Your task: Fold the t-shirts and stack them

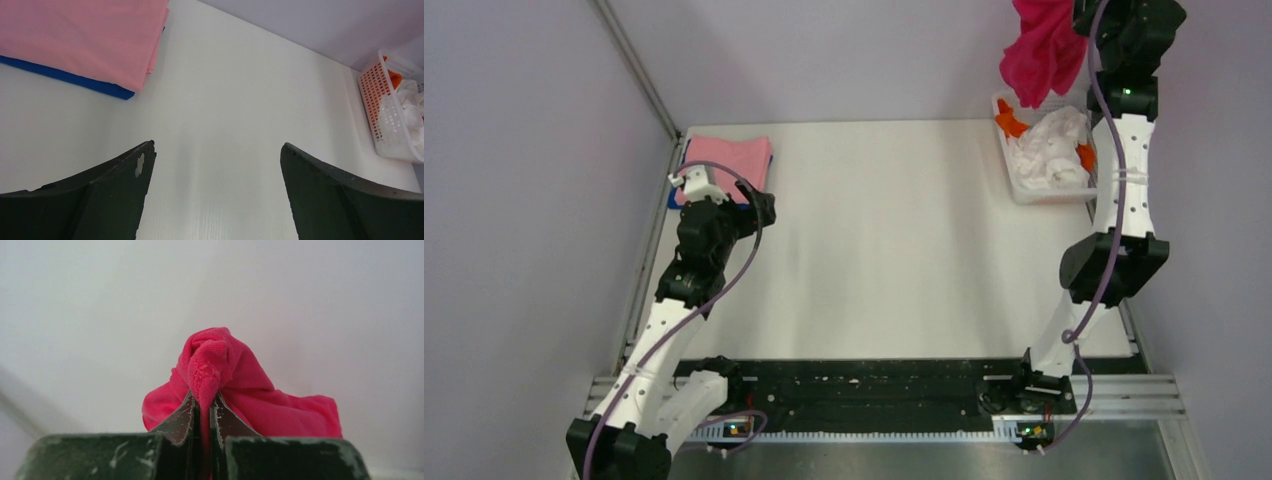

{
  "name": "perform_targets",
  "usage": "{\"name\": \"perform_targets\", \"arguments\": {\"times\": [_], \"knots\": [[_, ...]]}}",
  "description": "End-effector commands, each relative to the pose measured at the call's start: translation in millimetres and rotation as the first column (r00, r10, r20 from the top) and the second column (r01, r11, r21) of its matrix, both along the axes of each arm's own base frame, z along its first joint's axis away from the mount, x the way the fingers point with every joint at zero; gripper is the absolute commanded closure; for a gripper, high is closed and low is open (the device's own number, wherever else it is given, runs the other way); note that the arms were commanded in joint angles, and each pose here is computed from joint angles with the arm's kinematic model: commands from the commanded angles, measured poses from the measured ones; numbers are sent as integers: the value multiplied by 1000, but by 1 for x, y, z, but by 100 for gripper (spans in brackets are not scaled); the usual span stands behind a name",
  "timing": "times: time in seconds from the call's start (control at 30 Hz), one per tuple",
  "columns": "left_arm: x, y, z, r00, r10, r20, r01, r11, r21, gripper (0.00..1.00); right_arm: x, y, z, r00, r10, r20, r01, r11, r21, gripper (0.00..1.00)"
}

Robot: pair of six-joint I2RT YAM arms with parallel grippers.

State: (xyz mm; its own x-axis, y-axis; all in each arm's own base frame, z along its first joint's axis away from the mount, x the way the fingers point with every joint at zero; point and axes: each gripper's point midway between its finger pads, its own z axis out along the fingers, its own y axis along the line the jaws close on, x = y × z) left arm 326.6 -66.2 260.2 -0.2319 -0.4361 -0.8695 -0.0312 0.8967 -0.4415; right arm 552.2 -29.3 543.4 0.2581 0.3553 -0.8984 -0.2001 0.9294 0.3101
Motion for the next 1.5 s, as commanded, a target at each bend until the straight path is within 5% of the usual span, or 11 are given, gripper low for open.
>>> {"name": "perform_targets", "arguments": {"times": [0.0, 0.3, 0.5, 0.67, 0.8, 0.87, 0.93, 1.0, 1.03, 1.23, 1.47], "knots": [[-5, 1, 5, 1000, 2, 20, -2, 1000, -8, 1, -42, 84, 28, 922, 385, 51, -385, 923, 4, 100], [-17, 6, 10, 1000, 29, -5, -29, 999, -38, 1, -132, 243, 11, 576, 817, -10, -817, 576, 28, 100], [-28, 16, 13, 997, 79, -22, -80, 996, -40, 1, -173, 310, -33, 478, 876, -60, -873, 482, 78, 100], [-35, 15, 15, 997, 73, -16, -74, 995, -66, 1, -164, 299, -110, 574, 805, -150, -767, 593, 246, 100], [-33, 8, 8, 998, 45, -50, -49, 996, -76, 1, -147, 251, -245, 692, 571, -443, -488, 821, 296, 97], [-30, 2, 1, 996, 20, -83, -27, 996, -84, 1, -146, 205, -322, 691, 364, -624, -259, 931, 257, 78], [-26, -7, -7, 992, -16, -126, 3, 995, -104, 1, -157, 161, -379, 624, 165, -764, -68, 985, 157, 35], [-22, -18, -22, 980, -64, -189, 40, 991, -128, 1, -169, 127, -401, 566, -7, -824, 51, 998, 27, 12], [-20, -22, -30, 972, -80, -221, 50, 989, -137, 1, -175, 116, -404, 546, -67, -835, 89, 996, -22, 9], [-27, -42, -77, 889, -159, -430, 103, 983, -151, 1, -213, 86, -396, 548, -172, -819, 219, 974, -58, 1], [-44, -21, -139, 823, -24, -567, 13, 1000, -24, 1, -272, 100, -424, 521, -79, -850, 169, 986, 12, 1]]}}
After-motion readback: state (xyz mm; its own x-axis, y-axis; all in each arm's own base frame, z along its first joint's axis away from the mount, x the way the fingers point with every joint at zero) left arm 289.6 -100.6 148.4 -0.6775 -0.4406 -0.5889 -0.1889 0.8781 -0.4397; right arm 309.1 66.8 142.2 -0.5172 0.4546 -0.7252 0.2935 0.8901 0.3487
